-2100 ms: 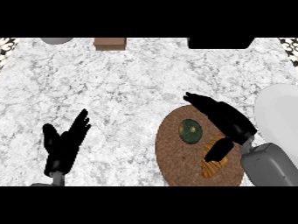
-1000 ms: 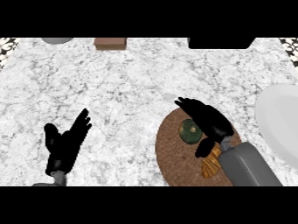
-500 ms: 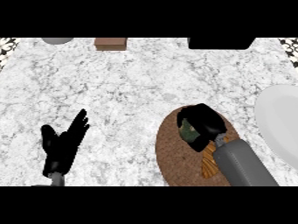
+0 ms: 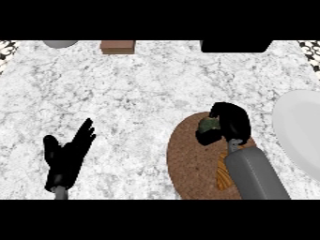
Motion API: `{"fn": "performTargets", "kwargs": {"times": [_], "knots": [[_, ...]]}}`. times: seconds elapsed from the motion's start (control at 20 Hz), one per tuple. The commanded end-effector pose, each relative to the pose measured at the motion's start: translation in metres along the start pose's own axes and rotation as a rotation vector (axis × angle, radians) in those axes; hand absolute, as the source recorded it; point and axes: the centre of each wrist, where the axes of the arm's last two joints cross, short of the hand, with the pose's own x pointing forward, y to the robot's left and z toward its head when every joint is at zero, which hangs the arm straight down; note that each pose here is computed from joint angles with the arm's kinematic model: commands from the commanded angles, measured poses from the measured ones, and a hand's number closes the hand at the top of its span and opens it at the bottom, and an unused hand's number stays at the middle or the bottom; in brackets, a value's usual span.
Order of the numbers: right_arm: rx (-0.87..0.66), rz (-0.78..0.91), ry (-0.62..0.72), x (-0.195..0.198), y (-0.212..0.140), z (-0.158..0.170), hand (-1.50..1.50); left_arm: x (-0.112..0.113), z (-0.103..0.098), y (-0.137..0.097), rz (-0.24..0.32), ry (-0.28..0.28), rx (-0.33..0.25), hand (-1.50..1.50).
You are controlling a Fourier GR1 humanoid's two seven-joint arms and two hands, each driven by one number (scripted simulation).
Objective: Pick the squash from the placemat and place it in the plate
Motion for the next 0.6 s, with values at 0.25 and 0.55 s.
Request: {"fn": "performTargets", "kwargs": {"times": [0.25,0.55], "knots": [[-0.604,-0.167,0.224,0.062,-0.026,0.007,1.50,0.006,-0.001,-0.013,0.003,-0.018,-0.030,0.00],[-0.816,-0.353,0.311,0.085,-0.049,0.020,1.50,0.004,-0.011,0.006,0.002,0.000,-0.002,0.00]]}}
